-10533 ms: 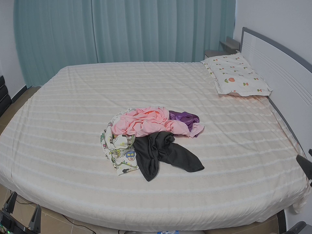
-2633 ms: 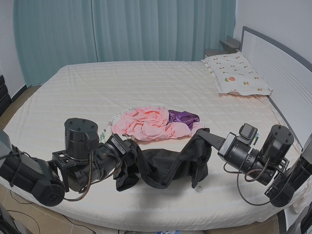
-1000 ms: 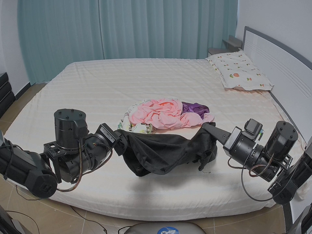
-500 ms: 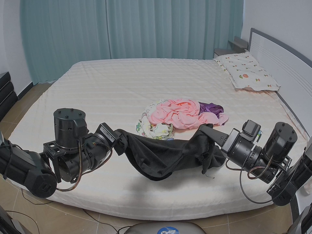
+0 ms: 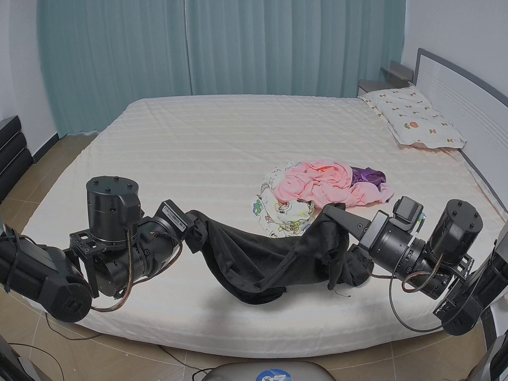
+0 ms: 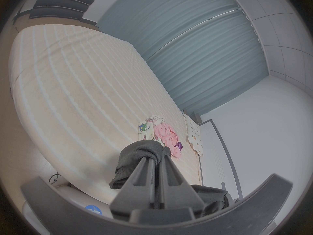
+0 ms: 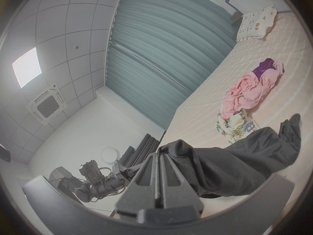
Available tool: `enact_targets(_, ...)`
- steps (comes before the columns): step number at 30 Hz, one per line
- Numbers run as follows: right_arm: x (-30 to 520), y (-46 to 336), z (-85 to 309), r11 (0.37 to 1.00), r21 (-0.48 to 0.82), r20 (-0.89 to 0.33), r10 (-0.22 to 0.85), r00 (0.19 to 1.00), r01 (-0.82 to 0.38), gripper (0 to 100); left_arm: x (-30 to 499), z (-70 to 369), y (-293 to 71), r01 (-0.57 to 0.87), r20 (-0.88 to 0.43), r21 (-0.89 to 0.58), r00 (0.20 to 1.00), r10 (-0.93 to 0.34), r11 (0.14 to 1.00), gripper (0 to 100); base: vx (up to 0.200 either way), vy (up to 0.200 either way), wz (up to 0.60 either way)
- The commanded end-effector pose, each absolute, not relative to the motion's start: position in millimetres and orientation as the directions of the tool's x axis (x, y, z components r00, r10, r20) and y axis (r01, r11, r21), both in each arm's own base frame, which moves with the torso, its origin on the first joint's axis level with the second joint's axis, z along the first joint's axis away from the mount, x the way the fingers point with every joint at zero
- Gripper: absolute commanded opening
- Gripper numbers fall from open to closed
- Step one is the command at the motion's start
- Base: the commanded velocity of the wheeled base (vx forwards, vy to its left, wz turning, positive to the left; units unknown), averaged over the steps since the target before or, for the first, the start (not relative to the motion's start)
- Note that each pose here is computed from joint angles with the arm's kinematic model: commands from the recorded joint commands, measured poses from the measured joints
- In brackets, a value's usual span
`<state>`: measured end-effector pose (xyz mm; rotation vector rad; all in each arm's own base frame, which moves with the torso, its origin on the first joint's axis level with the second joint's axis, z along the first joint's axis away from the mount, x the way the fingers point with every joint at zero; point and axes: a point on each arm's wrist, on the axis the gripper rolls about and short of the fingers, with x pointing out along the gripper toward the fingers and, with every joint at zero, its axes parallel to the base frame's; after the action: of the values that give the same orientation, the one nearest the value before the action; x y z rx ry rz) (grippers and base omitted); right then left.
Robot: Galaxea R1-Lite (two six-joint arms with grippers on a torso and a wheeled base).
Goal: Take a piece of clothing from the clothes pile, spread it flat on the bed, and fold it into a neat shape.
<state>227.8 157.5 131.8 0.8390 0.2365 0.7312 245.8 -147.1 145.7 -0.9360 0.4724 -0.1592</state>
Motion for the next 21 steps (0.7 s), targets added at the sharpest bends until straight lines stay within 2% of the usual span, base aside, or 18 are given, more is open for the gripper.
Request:
enact_targets(1,229.4,158.8,129.3,0.445,0.746,0.088,0.673,0.735,-0.496,0,245.6,145.6,-147.5,-0.070,-0.321,-0.804,0.887,-0.333,0.590,0,0.000,0.200,0.00)
enact_targets(21,229.4,158.8,129.3,0.444,0.746,0.088,0.674,0.734,-0.497,0,242.2,149.5,-148.2,-0.070,-0.333,-0.802,0.877,-0.346,0.593,0,0.000,0.200,0.00)
